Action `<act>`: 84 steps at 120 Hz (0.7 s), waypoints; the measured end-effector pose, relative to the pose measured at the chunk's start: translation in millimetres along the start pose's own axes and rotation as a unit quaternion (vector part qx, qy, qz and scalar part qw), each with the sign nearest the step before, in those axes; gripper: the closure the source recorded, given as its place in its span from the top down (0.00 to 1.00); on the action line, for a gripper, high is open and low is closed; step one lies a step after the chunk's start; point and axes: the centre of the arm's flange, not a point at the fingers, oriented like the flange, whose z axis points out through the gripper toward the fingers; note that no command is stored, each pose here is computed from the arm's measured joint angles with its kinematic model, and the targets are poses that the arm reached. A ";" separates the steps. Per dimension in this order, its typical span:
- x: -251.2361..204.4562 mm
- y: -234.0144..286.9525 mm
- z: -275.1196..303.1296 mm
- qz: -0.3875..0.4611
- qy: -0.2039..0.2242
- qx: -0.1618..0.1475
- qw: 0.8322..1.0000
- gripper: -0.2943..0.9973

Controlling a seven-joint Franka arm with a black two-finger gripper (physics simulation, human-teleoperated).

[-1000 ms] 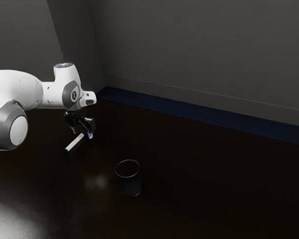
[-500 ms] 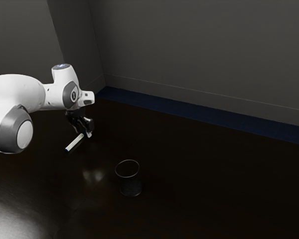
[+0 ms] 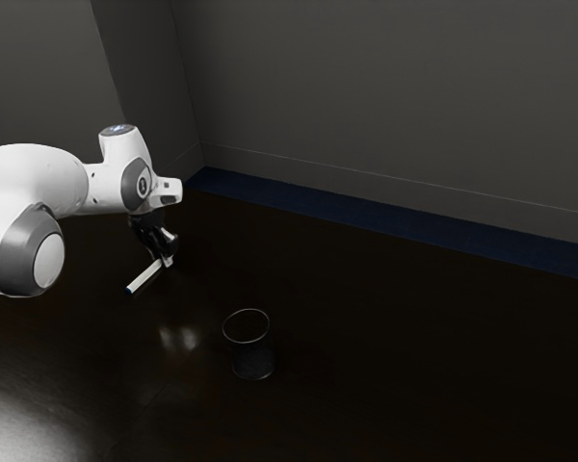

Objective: Put the marker into the pen holder.

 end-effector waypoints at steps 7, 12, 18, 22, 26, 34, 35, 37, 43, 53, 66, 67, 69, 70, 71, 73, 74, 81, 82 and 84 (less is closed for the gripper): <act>0.4 0.7 -0.1 0.003 0.000 0.000 1.000 0.34; 0.5 1.5 0.3 0.004 0.000 -0.001 1.000 0.33; 0.4 2.0 0.8 0.006 0.000 -0.001 1.000 0.32; 0.3 2.1 1.5 0.007 -0.001 -0.001 1.000 0.31; 0.3 2.2 1.3 0.008 -0.001 -0.001 1.000 0.31; 0.0 2.3 2.0 0.009 -0.001 -0.002 1.000 0.30; -0.1 2.3 2.0 0.009 -0.001 -0.002 1.000 0.29; 0.0 2.6 2.2 0.010 -0.001 -0.002 1.000 0.29; 0.2 3.1 2.2 0.011 -0.001 -0.002 1.000 0.27; 0.6 3.2 1.2 0.012 0.000 -0.001 1.000 0.24; 6.0 8.6 -7.7 0.018 0.006 0.003 1.000 0.21; 6.9 9.9 -8.9 0.019 0.006 0.003 1.000 0.21; 8.7 12.2 -12.3 0.022 0.008 0.004 1.000 0.20; 9.7 13.5 -14.2 0.023 0.010 0.005 1.000 0.20; 10.7 14.8 -16.3 0.024 0.011 0.006 1.000 0.20; 12.5 17.3 -20.4 0.026 0.013 0.007 1.000 0.20; 13.4 18.5 -22.3 0.027 0.014 0.007 1.000 0.20; 20.2 32.0 -39.8 0.037 0.024 0.011 0.999 0.19; 21.2 34.2 -43.2 0.038 0.026 0.011 0.999 0.19; 23.1 38.4 -49.8 0.041 0.030 0.012 0.999 0.18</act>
